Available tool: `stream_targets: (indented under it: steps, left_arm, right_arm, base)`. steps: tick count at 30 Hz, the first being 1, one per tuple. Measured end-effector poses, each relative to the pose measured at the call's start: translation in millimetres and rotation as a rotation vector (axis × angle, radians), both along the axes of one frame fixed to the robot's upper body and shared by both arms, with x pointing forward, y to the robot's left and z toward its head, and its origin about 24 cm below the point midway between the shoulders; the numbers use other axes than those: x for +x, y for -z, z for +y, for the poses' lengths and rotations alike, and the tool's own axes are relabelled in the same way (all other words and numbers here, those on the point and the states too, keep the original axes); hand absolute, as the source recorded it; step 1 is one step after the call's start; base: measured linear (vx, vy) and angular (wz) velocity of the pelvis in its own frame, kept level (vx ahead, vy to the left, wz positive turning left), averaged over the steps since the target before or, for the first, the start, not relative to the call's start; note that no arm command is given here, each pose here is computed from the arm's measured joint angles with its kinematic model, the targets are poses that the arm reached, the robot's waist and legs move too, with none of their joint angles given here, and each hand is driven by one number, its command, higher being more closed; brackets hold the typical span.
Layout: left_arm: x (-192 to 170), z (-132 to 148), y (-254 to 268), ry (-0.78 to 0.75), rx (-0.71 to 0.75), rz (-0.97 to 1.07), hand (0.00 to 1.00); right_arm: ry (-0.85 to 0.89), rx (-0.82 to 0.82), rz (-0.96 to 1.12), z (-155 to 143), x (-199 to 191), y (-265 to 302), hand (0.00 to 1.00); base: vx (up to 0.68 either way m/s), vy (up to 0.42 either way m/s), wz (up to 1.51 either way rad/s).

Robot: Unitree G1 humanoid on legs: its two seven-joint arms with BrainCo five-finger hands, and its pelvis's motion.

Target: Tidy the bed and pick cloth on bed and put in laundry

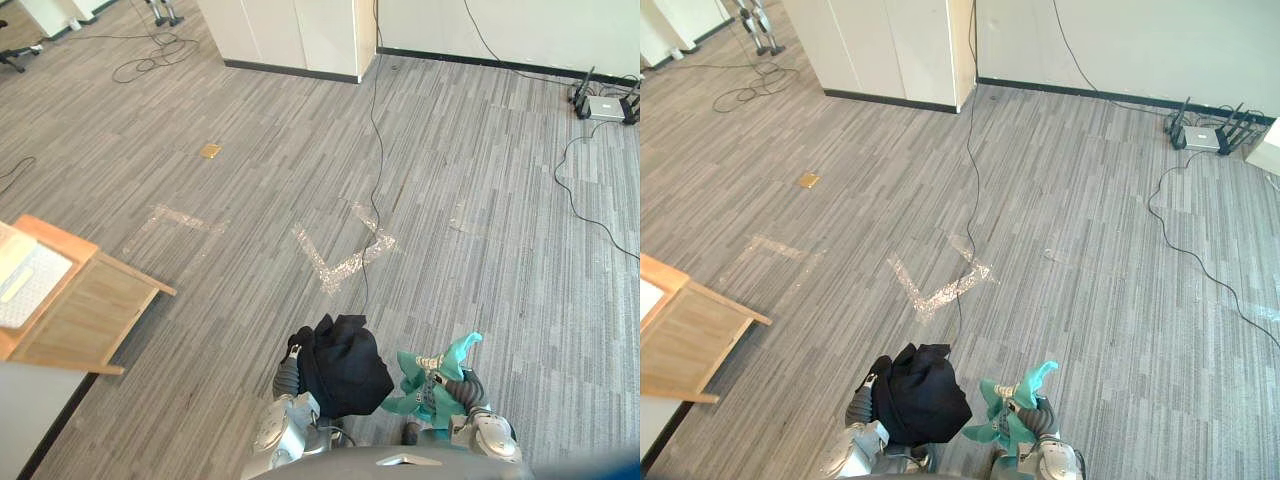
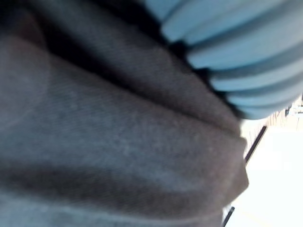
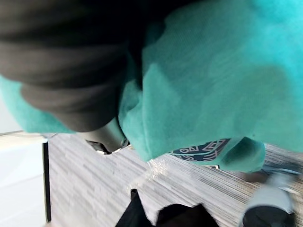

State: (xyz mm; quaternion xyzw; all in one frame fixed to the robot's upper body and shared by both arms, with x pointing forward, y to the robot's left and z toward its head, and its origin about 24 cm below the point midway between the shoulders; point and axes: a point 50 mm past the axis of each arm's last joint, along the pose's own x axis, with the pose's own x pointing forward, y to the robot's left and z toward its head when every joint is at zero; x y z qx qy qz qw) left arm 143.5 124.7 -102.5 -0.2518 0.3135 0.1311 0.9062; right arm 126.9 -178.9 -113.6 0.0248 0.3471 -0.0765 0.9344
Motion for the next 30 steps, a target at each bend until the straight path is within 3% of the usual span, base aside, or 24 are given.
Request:
stream_targets:
  steps: [4, 15, 22, 25, 30]
  left_arm:
    - [4.1, 6.7, -2.0, -0.009, 0.02, -0.012, 1.0]
    - [-12.0, 13.6, 4.2, -0.054, -0.003, 0.053, 1.0]
    - [-17.7, 17.6, 6.9, -0.061, 0.01, 0.074, 1.0]
    - [-22.1, 27.4, 11.0, -0.093, 0.028, 0.099, 1.0]
    - [-27.7, 11.7, 18.0, -0.107, -0.037, 0.138, 1.0]
  right_arm:
    - [0.031, 0.044, 0.027, 17.0, -5.8, 4.5, 1.0]
    - [0.01, 0.038, 0.078, 16.9, -16.7, 9.8, 1.0]
    - [0.006, 0.014, 0.001, 9.4, 1.4, -0.4, 1.0]
    - [-0.018, 0.04, -0.005, 20.8, 3.8, -0.7, 1.0]
    - [-0.058, 0.007, -0.025, 11.7, 14.4, -5.4, 1.0]
  base:
    - [0.38, 0.157, 0.58]
    - [0.37, 0.124, 0.76]
    - [0.39, -0.236, 1.34]
    - [0.38, -0.463, 0.71]
    - [0.25, -0.4, 0.6]
